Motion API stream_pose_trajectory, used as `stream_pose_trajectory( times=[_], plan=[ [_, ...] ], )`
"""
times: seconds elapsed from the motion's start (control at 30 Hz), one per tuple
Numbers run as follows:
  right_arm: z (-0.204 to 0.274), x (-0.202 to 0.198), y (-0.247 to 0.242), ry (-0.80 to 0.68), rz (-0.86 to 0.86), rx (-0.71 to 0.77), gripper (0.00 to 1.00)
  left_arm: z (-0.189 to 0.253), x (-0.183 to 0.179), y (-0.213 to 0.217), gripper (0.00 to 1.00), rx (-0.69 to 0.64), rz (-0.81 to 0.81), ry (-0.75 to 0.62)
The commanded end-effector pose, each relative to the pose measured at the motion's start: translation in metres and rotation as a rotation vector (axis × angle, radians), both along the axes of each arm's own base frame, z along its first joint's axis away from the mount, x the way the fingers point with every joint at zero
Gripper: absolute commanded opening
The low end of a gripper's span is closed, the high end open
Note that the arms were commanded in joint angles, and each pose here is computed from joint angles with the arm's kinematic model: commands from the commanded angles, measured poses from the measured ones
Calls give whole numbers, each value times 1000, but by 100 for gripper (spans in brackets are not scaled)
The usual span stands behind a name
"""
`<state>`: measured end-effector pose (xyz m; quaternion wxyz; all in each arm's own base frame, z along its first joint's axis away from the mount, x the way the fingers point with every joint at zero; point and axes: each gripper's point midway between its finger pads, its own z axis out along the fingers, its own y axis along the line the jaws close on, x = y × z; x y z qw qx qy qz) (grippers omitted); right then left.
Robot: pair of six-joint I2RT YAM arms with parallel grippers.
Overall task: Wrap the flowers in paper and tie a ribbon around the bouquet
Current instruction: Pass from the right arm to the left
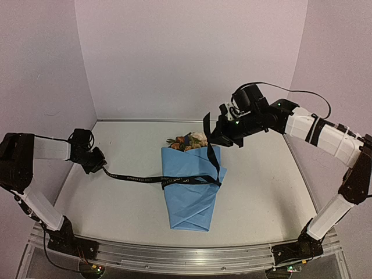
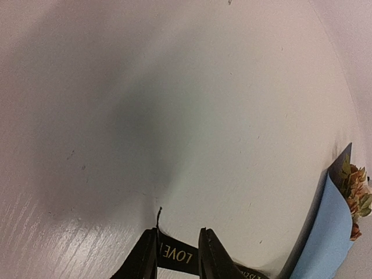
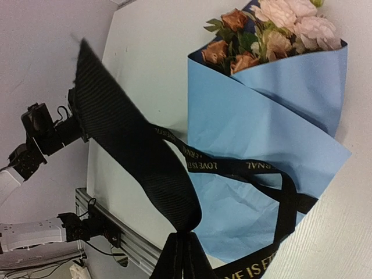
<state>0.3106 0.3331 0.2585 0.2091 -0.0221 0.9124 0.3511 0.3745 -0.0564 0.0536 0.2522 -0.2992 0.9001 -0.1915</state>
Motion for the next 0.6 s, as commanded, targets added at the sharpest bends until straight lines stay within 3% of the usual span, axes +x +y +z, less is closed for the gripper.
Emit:
stream_pose_trajectory(
  times=[0.0,0.17,0.3,0.47,0.57],
  plan=[
    [43,16,20,-58,27,71,0,46,12,-6,44,25,-39,-138],
    [45,8,25,-13,23,119,0,113,23,-50,53,82,-204,-333],
    [71,-6,45,-61,46,188,0,149,26,-114,49,4,-452,-480],
    [114,-17,62,-113,69,258,0,207,0,-195,49,-66,-752,-778],
    [115,-16,60,-108,18,259,0,227,-20,-226,51,-82,-882,-905]
  ],
)
